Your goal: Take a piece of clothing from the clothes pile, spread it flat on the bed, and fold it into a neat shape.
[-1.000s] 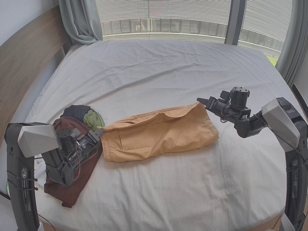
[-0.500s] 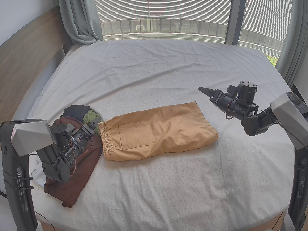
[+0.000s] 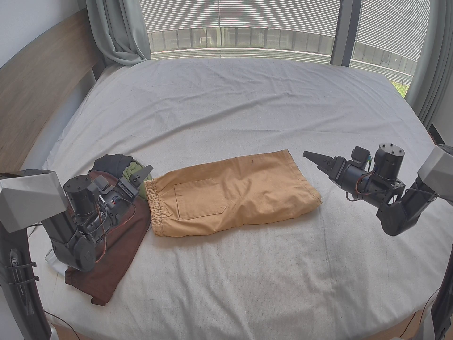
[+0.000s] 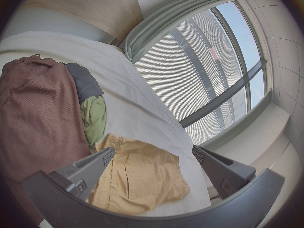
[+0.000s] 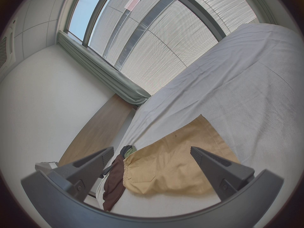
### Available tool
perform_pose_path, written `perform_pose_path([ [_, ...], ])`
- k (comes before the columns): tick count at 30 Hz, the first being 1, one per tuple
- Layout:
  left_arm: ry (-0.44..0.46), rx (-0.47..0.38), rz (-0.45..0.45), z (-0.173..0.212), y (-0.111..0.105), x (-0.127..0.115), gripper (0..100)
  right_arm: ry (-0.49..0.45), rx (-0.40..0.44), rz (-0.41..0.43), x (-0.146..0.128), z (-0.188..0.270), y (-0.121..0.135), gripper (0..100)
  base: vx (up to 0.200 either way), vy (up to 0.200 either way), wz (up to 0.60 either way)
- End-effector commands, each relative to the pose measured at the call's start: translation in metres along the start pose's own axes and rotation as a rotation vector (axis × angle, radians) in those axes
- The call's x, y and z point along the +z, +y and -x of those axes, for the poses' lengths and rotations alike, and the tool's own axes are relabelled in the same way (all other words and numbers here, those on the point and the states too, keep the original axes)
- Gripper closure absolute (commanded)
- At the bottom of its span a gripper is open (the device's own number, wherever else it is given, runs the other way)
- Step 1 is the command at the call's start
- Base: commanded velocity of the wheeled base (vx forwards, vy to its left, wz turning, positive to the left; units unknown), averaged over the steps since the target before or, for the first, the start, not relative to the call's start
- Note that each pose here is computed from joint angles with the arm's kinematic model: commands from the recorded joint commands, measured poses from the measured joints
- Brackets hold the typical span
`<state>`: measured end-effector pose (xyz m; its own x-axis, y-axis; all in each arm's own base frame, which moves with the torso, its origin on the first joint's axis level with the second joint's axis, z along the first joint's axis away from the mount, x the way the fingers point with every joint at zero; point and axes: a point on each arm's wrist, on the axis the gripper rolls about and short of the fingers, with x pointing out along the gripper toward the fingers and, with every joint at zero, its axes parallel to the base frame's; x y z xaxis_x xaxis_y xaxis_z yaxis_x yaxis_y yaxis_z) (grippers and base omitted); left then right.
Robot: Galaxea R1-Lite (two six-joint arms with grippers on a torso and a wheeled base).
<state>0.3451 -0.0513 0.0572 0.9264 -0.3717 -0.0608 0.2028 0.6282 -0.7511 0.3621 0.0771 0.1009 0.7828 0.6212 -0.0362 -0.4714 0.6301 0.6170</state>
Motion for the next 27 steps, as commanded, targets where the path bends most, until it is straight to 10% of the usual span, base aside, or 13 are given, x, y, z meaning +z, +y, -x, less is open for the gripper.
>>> perform_pose_path([
  [1, 0.037, -0.031, -0.069, 0.016, -0.012, 0.001, 0, 0.049, -0.021, -0.029, -0.026, 0.012, -0.011, 0, 0.000, 0.000, 0.00],
  [10, 0.086, 0.024, -0.233, 0.013, 0.011, -0.013, 0, 0.082, -0.043, -0.050, -0.044, 0.009, -0.023, 0, 0.000, 0.000, 0.00],
  [27, 0.117, 0.050, -0.228, 0.014, 0.019, -0.020, 0, 0.154, -0.132, -0.099, -0.090, -0.014, -0.063, 0, 0.000, 0.000, 0.00],
])
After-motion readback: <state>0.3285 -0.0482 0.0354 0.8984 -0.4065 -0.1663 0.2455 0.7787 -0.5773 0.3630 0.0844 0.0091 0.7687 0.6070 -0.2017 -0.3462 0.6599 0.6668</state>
